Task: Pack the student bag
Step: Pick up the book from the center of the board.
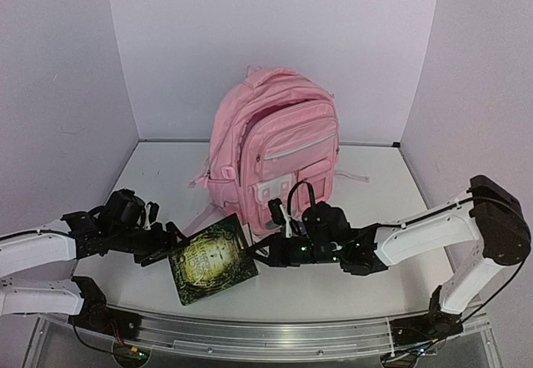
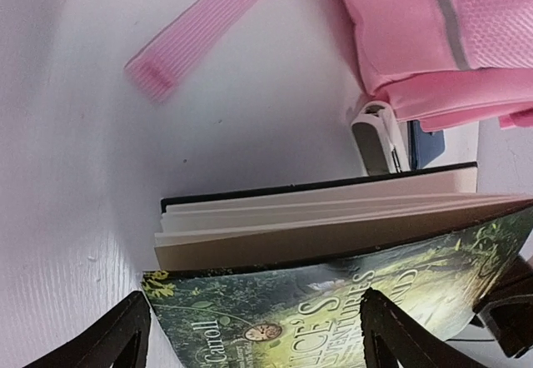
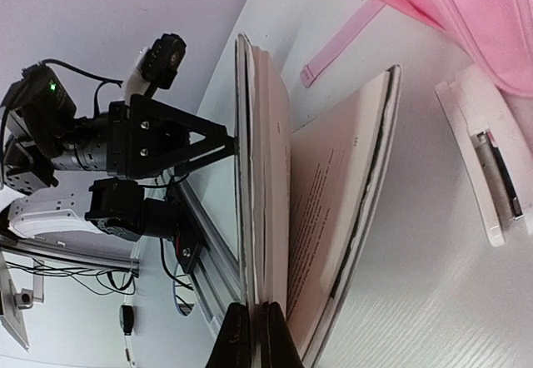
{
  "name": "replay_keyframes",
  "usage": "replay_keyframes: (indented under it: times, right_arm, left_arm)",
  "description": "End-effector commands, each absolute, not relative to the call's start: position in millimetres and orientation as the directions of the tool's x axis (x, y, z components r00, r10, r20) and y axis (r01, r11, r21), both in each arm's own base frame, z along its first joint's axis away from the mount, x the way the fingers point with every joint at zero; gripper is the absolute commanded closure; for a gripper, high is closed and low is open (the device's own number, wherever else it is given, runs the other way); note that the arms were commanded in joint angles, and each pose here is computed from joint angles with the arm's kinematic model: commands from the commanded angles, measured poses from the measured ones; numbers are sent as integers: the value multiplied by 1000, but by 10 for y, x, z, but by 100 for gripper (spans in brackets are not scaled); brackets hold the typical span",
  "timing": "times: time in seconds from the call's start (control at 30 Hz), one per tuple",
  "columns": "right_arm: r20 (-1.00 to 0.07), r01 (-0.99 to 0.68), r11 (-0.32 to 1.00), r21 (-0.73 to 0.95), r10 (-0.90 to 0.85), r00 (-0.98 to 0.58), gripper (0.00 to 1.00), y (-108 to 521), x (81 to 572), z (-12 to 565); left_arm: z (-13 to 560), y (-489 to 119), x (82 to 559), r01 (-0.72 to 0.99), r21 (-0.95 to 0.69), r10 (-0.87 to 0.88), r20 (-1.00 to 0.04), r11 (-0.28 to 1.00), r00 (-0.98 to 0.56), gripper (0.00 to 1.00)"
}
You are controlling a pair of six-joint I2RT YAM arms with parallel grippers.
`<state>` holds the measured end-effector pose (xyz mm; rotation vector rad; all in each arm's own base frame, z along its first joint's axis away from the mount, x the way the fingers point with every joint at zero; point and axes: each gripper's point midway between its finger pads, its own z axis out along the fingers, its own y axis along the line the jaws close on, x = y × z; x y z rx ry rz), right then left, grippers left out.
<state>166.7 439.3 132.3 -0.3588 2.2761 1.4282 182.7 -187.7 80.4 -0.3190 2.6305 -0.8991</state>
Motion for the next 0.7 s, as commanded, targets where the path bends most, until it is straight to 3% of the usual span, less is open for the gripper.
replay_keyframes:
  times: [0.0,0.3,0.47,0.67]
  right_arm:
    - [-642,-584,406,703,9,-767,100,4381,1730,1965]
    - [-712,-655,431,620,-40,-701,100,4252,1727,2255]
    - [-762,-745,379,550,-138,-633,100,4270,1604,2389]
    - [-807,-827,280,488,-216,-550,100,4266,1428,2673]
  left_arm:
    - [1221,-1998,2086,168,-553,-145,-477,816,-867,12]
    - [1678,-2168,2221,437,-484,-29,-695,758,-719,9]
    - [1868,-2446,2016,650,-489,61,-771,581,-634,9]
    - [1981,-2690,1916,768,-479,114,-813,425,-571,9]
